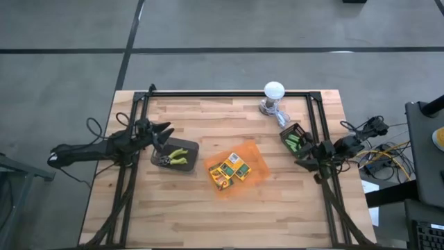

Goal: Pick & Place School Supplies
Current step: Return to Home Position

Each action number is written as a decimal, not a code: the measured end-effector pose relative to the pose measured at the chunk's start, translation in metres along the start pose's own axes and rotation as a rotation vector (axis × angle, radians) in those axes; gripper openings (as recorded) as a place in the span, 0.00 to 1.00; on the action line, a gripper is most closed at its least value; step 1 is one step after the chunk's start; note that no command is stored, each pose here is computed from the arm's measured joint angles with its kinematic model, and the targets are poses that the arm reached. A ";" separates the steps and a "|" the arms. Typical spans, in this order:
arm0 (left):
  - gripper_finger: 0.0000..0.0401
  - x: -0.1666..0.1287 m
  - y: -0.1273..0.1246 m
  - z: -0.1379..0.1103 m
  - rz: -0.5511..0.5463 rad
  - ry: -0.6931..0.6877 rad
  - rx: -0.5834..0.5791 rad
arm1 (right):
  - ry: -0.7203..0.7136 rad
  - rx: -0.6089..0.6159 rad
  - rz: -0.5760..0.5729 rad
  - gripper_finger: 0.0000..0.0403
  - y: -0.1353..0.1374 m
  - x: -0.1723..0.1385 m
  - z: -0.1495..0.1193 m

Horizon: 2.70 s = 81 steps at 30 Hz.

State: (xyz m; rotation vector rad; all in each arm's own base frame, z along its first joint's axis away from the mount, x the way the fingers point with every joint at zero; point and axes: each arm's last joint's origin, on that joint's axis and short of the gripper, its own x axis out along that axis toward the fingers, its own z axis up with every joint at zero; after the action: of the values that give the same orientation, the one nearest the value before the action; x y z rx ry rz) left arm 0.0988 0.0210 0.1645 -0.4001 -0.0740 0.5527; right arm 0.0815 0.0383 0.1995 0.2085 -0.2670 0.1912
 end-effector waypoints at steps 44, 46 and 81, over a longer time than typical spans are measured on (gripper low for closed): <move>0.55 0.002 0.001 -0.004 0.014 0.039 0.111 | 0.007 0.082 -0.020 0.33 -0.001 0.001 -0.006; 0.55 0.002 0.001 -0.004 0.014 0.038 0.111 | 0.007 0.082 -0.020 0.33 -0.001 0.001 -0.006; 0.55 0.002 0.001 -0.004 0.014 0.038 0.111 | 0.006 0.081 -0.021 0.31 -0.001 0.001 -0.006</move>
State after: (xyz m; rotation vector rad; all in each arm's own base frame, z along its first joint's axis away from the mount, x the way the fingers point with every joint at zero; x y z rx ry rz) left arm 0.1014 0.0212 0.1601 -0.3029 -0.0038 0.5598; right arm 0.0837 0.0390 0.1936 0.2911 -0.2507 0.1825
